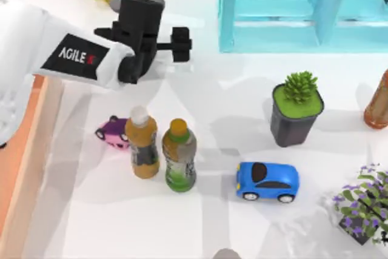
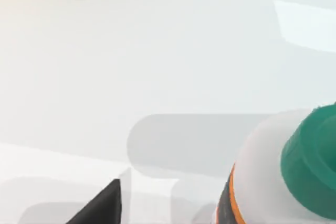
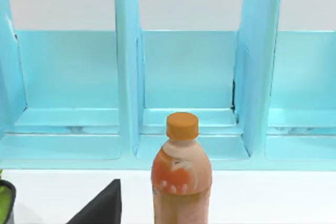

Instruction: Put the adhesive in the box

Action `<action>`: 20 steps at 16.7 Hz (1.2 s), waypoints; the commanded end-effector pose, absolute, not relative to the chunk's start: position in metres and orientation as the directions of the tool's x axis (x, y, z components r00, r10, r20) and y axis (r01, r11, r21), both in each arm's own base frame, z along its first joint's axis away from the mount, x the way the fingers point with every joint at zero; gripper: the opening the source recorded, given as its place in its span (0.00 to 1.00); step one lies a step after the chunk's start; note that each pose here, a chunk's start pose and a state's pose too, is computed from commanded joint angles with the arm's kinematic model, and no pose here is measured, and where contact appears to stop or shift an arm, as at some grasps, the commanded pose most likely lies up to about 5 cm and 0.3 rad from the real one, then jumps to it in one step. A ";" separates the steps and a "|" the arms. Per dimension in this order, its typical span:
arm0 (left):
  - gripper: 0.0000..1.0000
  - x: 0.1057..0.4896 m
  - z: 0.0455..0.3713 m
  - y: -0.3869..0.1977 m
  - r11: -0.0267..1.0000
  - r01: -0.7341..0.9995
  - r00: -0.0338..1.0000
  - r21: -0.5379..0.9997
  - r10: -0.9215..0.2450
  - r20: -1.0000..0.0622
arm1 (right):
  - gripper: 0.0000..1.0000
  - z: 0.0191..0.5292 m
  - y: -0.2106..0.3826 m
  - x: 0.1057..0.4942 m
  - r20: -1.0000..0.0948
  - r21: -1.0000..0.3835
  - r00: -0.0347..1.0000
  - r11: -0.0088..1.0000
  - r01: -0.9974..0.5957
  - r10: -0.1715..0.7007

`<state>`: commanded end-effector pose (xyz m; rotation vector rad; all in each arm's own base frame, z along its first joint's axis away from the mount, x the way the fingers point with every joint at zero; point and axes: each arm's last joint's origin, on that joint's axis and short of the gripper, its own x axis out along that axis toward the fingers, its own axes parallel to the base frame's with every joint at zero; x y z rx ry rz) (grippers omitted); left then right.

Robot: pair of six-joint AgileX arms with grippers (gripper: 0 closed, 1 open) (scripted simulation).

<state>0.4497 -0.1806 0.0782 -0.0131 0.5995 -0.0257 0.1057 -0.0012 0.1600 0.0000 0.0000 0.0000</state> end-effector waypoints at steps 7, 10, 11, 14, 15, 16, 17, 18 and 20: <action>1.00 0.468 0.062 -0.179 1.000 0.020 0.825 -0.020 -0.028 -0.564 | 1.00 0.160 -0.001 0.106 0.000 0.000 1.000 1.000 0.000 0.000; 0.77 0.468 0.062 -0.179 1.000 0.020 0.825 -0.020 -0.028 -0.564 | 1.00 0.160 -0.001 0.106 0.000 0.000 1.000 1.000 0.000 0.000; 0.70 0.468 0.062 -0.179 1.000 0.020 0.825 -0.020 -0.028 -0.564 | 1.00 0.160 -0.001 0.106 0.000 0.000 1.000 1.000 0.000 0.000; 0.47 0.468 0.062 -0.179 1.000 0.020 0.825 -0.020 -0.028 -0.564 | 1.00 0.160 -0.001 0.106 0.000 0.000 1.000 1.000 0.000 0.000; 0.40 0.468 0.062 -0.179 1.000 0.020 0.825 -0.020 -0.028 -0.564 | 1.00 0.160 -0.001 0.106 0.000 0.000 1.000 1.000 0.000 0.000; 0.32 0.468 0.062 -0.179 1.000 0.020 0.825 -0.020 -0.028 -0.564 | 1.00 0.160 -0.001 0.106 0.000 0.000 1.000 1.000 0.000 0.000; 0.25 0.468 0.062 -0.179 1.000 0.020 0.825 -0.020 -0.028 -0.564 | 1.00 0.160 -0.001 0.106 0.000 0.000 1.000 1.000 0.000 0.000; 0.17 0.468 0.062 -0.179 1.000 0.020 0.825 -0.020 -0.028 -0.564 | 1.00 0.160 -0.001 0.106 0.000 0.000 1.000 1.000 0.000 0.000; 0.02 0.468 0.062 -0.179 1.000 0.020 0.825 -0.020 -0.028 -0.564 | 1.00 0.160 -0.001 0.106 0.000 0.000 1.000 1.000 0.000 0.000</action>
